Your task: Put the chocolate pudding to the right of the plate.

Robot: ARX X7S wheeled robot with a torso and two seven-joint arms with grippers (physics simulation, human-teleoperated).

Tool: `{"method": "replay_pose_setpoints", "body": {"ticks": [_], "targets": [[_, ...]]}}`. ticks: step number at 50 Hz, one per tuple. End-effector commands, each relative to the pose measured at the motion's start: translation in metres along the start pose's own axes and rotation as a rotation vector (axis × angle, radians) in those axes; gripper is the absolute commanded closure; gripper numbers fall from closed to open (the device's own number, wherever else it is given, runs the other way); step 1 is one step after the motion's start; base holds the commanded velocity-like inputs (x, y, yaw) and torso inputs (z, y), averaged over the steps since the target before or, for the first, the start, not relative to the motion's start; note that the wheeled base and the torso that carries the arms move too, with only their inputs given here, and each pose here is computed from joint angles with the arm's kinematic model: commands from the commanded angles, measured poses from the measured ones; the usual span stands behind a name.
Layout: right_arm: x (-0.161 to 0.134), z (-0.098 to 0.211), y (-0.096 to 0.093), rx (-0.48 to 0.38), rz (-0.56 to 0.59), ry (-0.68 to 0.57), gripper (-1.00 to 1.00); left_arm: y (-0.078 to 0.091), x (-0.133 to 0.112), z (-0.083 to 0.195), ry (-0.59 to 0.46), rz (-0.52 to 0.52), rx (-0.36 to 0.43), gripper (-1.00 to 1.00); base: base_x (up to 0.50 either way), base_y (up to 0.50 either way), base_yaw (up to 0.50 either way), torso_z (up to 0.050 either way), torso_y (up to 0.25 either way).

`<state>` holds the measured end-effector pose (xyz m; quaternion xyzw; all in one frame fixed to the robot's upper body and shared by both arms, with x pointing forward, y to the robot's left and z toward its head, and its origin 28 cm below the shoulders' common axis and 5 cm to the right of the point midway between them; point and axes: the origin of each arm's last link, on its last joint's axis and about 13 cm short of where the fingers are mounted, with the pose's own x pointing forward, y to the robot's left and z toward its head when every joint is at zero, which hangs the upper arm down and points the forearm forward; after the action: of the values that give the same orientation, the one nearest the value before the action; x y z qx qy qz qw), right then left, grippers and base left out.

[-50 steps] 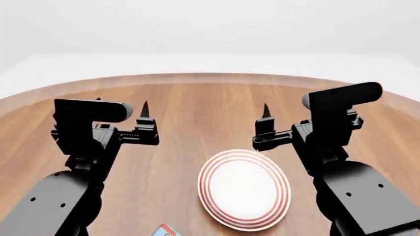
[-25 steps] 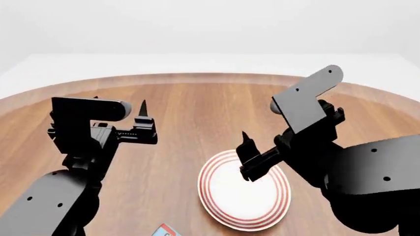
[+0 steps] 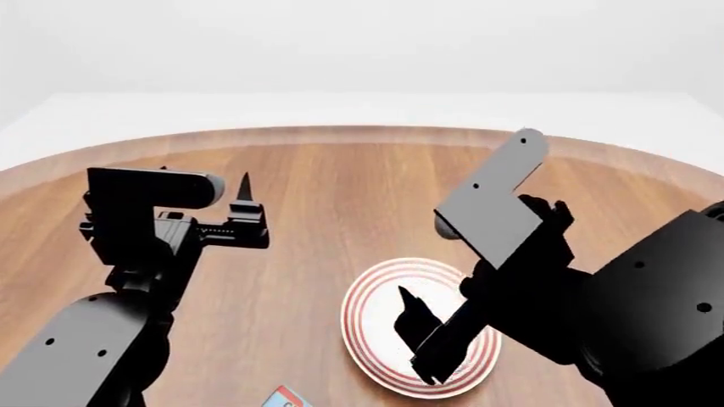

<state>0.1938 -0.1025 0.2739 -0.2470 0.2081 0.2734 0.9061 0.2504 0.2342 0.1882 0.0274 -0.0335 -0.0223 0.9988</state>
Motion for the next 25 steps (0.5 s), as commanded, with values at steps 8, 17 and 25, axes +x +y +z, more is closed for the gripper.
{"method": "replay_pose_setpoints", "body": {"ticks": [8,17,25], "targets": [[-0.025,-0.014,0.034,-0.106,0.116,0.023,-1.0,0.001,-0.001,0.0,0.001,0.007,0.002,-1.0,0.0,0.0,0.0,0.0,0.0],[-0.024,-0.017,0.044,-0.093,0.135,0.017,-1.0,0.002,0.0,0.0,0.001,0.011,0.001,-1.0,0.0,0.0,0.0,0.0,0.0],[-0.027,-0.014,0.051,-0.075,0.175,-0.005,-1.0,0.002,0.0,-0.001,0.003,0.011,0.002,-1.0,0.0,0.0,0.0,0.0,0.0]]}}
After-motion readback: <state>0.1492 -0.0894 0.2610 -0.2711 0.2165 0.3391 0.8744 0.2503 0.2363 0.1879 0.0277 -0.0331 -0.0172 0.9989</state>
